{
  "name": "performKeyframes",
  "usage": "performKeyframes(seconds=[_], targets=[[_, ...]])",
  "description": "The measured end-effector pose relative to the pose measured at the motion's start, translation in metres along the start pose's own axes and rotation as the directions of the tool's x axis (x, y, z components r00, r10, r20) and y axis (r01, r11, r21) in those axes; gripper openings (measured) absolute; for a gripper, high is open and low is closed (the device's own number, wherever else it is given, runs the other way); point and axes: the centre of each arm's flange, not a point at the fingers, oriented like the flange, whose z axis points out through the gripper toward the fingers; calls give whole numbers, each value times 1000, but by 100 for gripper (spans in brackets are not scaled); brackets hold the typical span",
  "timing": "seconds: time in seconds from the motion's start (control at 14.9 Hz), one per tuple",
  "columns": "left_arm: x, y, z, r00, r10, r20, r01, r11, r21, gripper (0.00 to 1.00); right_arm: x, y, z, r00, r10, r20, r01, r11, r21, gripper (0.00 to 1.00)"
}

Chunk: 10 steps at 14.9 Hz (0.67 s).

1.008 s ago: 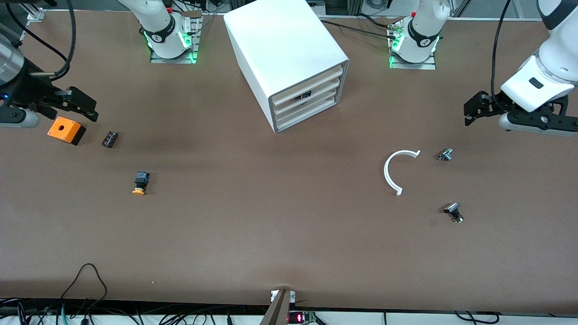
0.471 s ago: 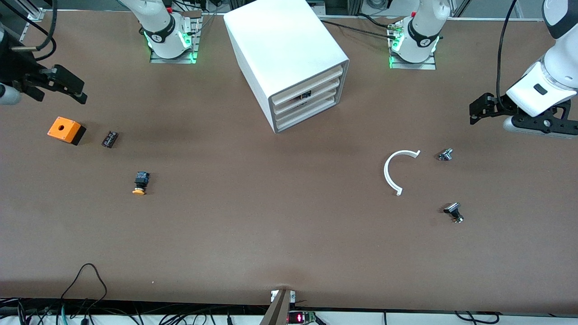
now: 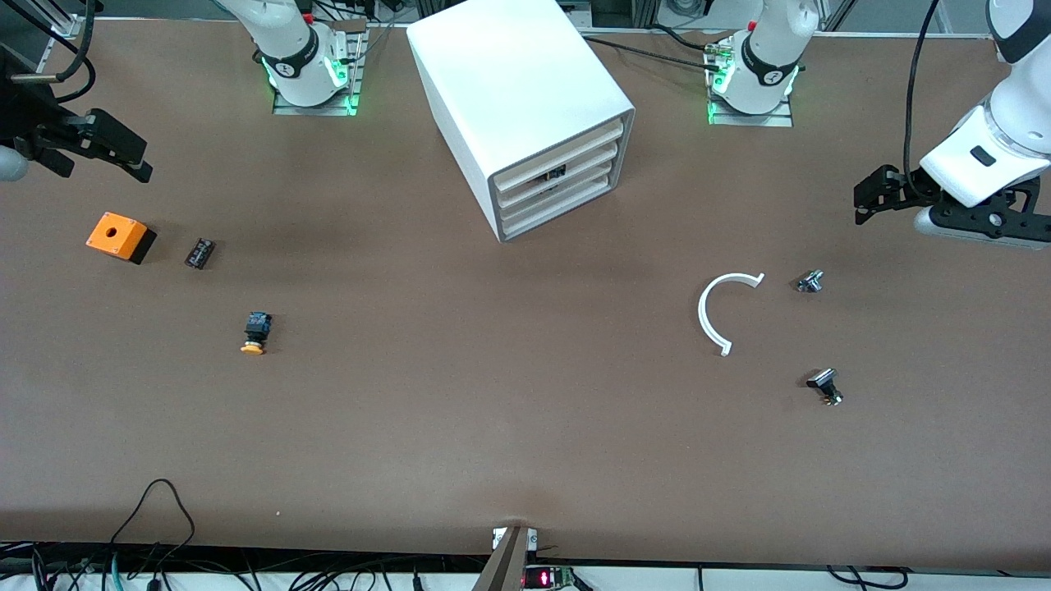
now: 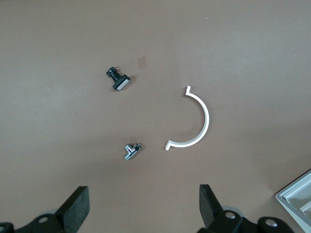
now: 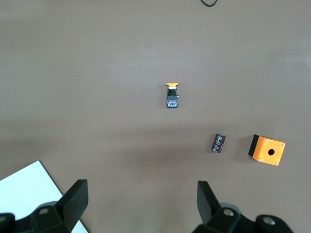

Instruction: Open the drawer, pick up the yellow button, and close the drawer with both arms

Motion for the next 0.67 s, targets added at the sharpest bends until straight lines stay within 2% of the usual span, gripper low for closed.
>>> performKeyframes(seconds=[0.67], targets=[[1,9,0,1000,16,2,-16,1000,0,100,7,-1,8,1000,2,9,-2,1000,21,100]])
